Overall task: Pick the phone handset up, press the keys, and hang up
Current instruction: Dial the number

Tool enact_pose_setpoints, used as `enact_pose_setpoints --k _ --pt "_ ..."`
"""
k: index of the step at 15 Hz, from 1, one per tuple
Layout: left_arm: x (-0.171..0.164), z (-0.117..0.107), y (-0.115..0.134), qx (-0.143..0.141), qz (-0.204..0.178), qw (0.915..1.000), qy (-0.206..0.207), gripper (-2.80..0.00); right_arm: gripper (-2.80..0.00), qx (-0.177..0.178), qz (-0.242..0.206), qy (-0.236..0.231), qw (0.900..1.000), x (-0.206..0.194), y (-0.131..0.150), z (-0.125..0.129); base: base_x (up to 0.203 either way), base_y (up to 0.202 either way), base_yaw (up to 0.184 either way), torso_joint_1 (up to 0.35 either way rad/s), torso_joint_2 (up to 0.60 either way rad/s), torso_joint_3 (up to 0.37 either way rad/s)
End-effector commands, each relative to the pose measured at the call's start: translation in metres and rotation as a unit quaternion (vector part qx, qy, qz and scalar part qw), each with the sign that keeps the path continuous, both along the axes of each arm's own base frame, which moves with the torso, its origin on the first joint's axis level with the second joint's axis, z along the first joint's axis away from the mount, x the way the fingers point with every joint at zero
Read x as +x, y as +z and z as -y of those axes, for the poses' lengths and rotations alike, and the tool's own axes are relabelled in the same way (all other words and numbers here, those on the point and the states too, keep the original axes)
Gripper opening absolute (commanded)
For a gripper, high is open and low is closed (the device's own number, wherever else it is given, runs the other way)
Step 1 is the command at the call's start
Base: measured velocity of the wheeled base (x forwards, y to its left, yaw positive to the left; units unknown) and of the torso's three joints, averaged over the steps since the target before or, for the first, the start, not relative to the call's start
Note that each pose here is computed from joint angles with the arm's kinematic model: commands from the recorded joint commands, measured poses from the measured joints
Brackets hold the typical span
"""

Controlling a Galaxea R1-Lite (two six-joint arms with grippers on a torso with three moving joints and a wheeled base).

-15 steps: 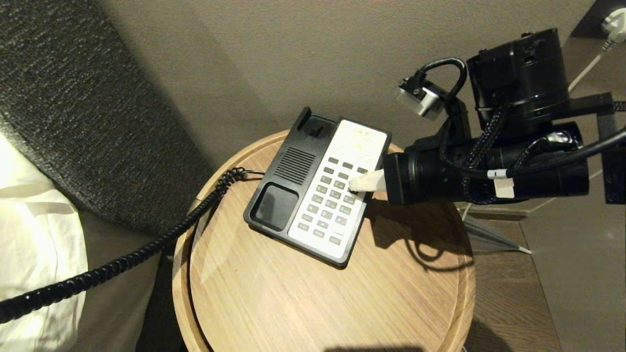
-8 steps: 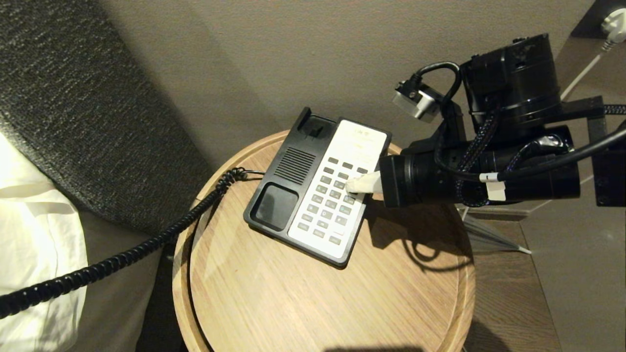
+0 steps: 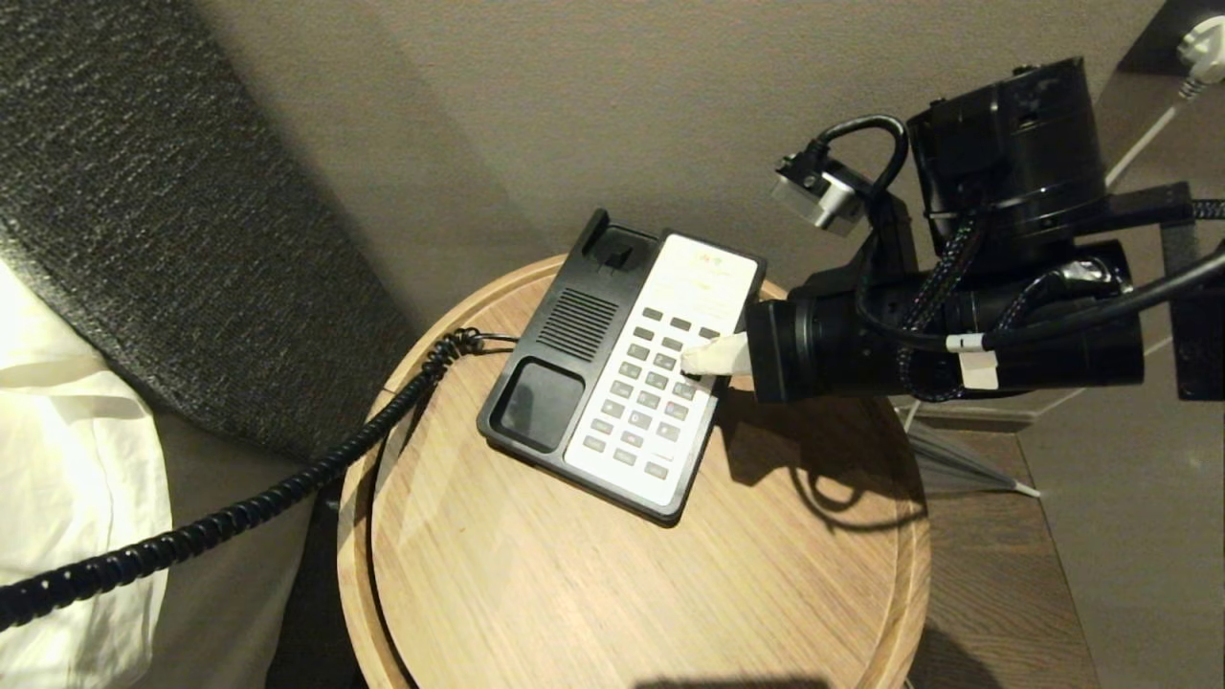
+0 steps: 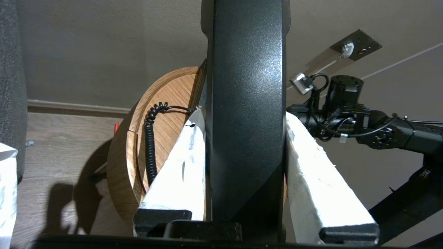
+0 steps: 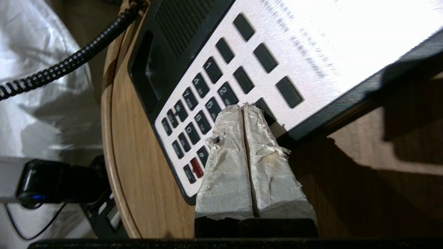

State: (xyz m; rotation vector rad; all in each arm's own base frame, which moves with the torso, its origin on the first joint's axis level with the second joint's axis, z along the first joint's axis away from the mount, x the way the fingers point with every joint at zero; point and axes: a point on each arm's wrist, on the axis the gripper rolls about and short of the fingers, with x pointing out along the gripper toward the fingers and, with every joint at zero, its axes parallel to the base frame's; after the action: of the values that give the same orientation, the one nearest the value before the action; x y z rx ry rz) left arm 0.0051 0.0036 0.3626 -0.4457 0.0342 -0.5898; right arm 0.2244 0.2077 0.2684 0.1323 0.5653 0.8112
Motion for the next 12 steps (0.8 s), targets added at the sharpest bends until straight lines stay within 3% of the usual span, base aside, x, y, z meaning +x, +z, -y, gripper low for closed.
enact_pose_setpoints --k 1,12 --pt "0.0 0.0 -0.003 0.002 -0.004 1.0 0.002 -2.8 -2.8 0.013 0.008 0.005 1.0 -0.008 0.009 0.004 0.0 0.0 0.0 0.0 0.0 0.0" --pt "-0.004 -0.004 -0.006 -0.001 -0.001 1.0 0.002 -2.8 -2.8 -0.005 -0.001 0.007 1.0 -0.009 -0.002 -0.004 0.0 0.0 0.0 0.0 0.0 0.0"
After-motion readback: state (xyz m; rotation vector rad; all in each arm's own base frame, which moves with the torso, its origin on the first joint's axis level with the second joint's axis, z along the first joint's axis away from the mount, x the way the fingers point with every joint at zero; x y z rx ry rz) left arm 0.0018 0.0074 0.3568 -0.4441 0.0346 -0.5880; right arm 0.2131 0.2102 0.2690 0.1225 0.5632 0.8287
